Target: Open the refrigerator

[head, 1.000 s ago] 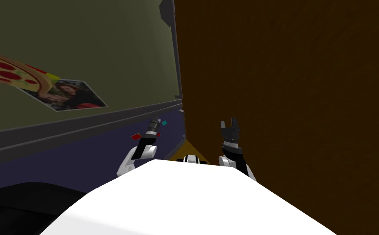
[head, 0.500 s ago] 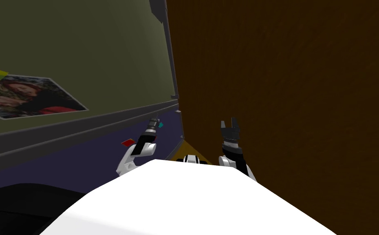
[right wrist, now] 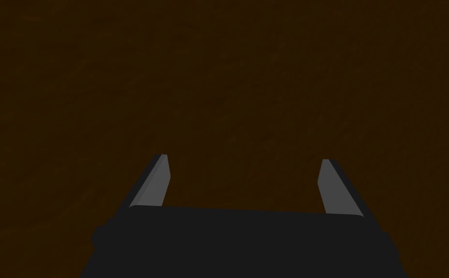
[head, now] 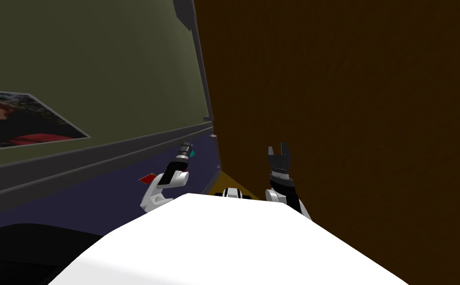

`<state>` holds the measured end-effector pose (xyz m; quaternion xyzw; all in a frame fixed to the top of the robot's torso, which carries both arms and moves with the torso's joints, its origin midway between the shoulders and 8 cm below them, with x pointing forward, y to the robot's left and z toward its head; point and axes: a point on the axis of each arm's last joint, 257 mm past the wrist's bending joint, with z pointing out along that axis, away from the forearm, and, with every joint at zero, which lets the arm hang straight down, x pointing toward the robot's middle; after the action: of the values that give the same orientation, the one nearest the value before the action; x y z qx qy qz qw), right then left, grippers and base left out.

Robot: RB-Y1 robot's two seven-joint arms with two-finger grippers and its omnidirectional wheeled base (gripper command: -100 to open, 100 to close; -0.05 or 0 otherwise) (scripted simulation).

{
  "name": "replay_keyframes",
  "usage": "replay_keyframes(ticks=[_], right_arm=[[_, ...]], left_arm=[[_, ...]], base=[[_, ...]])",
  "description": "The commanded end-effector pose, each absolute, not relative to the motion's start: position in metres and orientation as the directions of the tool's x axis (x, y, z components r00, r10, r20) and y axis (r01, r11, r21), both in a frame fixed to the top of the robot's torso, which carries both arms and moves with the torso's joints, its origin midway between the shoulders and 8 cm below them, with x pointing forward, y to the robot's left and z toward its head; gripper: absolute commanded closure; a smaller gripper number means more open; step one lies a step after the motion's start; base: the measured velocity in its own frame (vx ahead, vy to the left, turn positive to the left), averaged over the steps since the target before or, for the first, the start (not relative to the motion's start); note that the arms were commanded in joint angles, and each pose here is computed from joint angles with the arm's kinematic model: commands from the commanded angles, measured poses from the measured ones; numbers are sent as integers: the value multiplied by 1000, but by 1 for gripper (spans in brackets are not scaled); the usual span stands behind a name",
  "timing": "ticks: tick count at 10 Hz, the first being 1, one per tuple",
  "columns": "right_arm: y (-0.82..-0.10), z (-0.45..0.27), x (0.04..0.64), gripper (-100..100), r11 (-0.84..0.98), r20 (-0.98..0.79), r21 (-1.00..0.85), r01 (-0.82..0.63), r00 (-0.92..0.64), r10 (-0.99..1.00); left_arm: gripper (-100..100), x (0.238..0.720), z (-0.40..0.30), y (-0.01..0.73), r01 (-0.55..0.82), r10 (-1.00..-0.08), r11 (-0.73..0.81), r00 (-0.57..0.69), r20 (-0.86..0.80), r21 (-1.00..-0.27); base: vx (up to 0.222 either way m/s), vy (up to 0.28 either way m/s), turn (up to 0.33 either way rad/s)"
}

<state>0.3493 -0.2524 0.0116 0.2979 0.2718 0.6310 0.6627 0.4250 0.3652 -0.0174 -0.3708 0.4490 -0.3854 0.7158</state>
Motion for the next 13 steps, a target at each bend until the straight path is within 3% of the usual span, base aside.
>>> replay_keyframes(ticks=[1, 13], right_arm=[[-252, 12, 349, 0, 26, 16, 738, -674, 56, 998], [-252, 12, 349, 0, 26, 16, 738, -674, 56, 998]], left_arm=[[-100, 429, -20, 374, 179, -879, 426, 313, -359, -887], [-100, 441, -43, 415, -26, -862, 373, 359, -357, -928]], base=[[-12, 25, -122], [-5, 32, -170]])
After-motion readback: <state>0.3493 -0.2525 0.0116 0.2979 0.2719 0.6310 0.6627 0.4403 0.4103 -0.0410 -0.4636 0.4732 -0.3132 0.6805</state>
